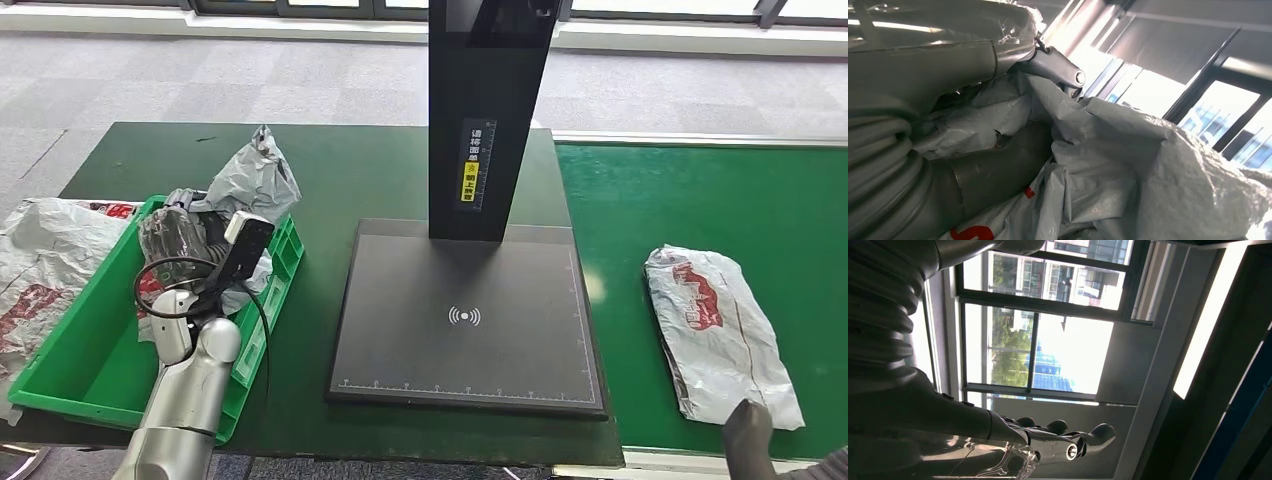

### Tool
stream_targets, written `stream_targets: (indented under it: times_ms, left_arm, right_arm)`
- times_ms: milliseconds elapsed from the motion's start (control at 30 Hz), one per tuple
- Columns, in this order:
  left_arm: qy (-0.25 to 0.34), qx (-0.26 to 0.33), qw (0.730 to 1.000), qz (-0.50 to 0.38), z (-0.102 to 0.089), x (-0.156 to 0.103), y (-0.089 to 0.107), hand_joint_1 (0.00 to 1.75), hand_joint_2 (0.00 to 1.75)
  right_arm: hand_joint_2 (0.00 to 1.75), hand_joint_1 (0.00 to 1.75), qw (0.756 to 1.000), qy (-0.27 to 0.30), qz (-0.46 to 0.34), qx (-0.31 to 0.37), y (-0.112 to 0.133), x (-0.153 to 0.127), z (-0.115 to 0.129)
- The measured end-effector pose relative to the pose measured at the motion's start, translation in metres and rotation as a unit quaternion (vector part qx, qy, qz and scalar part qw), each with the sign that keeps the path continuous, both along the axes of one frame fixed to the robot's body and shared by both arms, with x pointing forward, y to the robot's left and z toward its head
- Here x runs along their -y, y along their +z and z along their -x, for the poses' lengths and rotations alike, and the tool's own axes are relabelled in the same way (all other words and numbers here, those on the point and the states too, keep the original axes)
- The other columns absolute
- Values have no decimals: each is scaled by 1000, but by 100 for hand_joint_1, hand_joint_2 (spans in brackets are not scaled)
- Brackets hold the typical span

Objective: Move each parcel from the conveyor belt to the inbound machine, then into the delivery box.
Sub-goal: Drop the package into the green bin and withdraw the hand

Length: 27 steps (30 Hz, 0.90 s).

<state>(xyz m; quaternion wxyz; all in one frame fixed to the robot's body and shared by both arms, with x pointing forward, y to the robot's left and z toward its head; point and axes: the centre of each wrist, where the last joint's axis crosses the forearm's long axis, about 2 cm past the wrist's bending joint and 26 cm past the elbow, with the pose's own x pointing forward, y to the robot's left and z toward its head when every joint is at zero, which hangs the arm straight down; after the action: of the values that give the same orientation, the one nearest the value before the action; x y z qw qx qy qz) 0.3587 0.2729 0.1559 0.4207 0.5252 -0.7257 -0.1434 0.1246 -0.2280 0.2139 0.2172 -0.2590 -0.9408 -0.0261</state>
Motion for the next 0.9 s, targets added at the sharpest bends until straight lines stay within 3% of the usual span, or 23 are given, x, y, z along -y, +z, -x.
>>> stream_targets:
  times_ms: [167,433,900]
  left_arm:
    - [8,45,999,-9,6,-7,17,175,175]
    - [22,52,998,-24,11,-11,24,175,175]
    - [45,-137,988,-47,23,-13,-17,175,175]
  right_arm:
    - [175,0,1000,-1,1,-1,-1,-1,-1]
    - [175,0,1000,-1,1,-1,-1,-1,-1]
    - [175,0,1000,9,-13,-7,-4,1,-3]
